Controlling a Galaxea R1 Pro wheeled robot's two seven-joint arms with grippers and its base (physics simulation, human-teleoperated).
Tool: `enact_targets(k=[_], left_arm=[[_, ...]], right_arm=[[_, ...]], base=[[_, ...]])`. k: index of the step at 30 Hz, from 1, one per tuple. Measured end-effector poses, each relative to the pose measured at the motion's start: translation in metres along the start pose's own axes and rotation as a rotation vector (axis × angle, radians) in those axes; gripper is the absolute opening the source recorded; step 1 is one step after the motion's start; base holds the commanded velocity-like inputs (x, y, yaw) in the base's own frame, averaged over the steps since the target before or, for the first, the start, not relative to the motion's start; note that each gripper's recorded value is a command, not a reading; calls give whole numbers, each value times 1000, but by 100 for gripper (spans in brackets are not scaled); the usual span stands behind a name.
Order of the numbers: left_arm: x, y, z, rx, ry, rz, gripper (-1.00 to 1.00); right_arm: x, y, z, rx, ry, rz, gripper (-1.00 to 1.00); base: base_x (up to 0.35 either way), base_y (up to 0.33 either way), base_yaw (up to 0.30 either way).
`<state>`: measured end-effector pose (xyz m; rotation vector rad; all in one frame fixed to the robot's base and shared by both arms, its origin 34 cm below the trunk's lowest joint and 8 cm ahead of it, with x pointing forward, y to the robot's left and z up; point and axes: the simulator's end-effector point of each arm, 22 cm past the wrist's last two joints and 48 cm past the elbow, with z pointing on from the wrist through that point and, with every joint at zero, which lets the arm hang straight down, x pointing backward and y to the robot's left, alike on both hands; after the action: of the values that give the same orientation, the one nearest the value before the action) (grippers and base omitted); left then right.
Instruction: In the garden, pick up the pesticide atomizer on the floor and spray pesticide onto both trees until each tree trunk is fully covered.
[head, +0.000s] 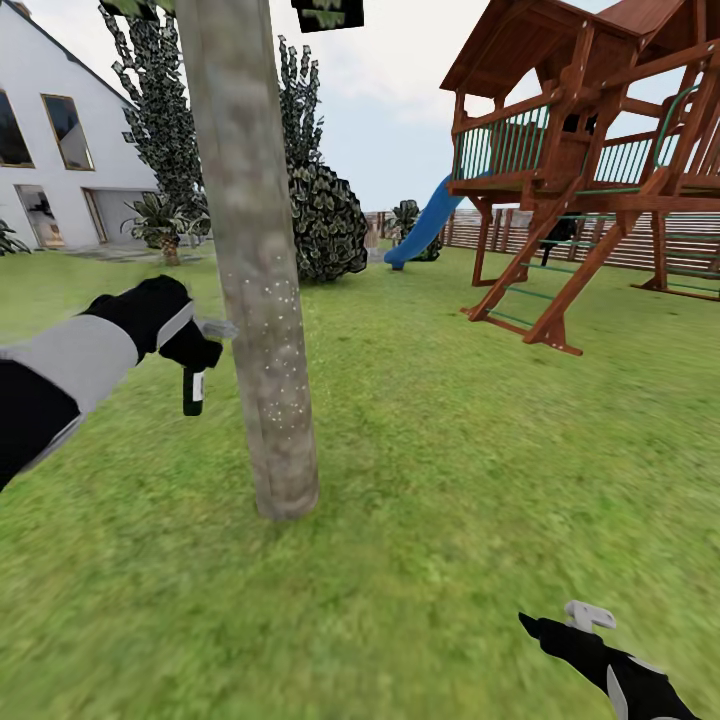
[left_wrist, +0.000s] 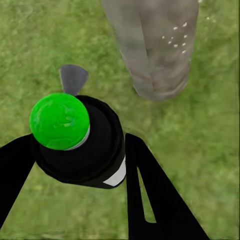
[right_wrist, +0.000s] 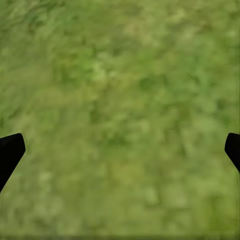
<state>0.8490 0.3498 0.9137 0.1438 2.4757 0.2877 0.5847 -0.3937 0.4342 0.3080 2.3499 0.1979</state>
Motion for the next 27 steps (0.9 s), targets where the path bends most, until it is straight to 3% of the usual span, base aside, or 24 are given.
enact_targets(k=[3, 5, 6, 11, 13, 16, 18, 20, 22, 27], left_arm=[[59, -19, 51, 22, 89, 22, -100], [83, -29, 75, 32, 101, 42, -100], [91, -33, 84, 37, 100, 48, -100], [123, -8, 118, 10, 57, 50, -100], [122, 3, 126, -4, -2, 38, -100], [119, 6, 128, 22, -39, -18, -100], [152, -5, 152, 64, -46, -69, -100], [164, -15, 168, 76, -125, -56, -100], [170, -22, 175, 89, -160, -62, -100], [206, -39, 192, 135, -152, -155, -100]], right_arm=[[0, 0, 0, 0, 0, 0, 100], [0, 0, 0, 0, 0, 0, 100], [0, 0, 0, 0, 0, 0, 100], [0, 0, 0, 0, 0, 0, 100], [0, 0, 0, 0, 0, 0, 100], [0, 0, 0, -1, 0, 0, 100], [0, 1, 0, -1, 0, 0, 100], [0, 1, 0, -1, 0, 1, 100], [0, 1, 0, -1, -2, 4, 100], [-1, -1, 0, 1, -4, 7, 100]], base=[[0, 0, 0], [0, 0, 0], [0, 0, 0], [0, 0, 0], [0, 0, 0], [0, 0, 0], [0, 0, 0], [0, 3, 0], [0, 219, 0], [0, 297, -66]])
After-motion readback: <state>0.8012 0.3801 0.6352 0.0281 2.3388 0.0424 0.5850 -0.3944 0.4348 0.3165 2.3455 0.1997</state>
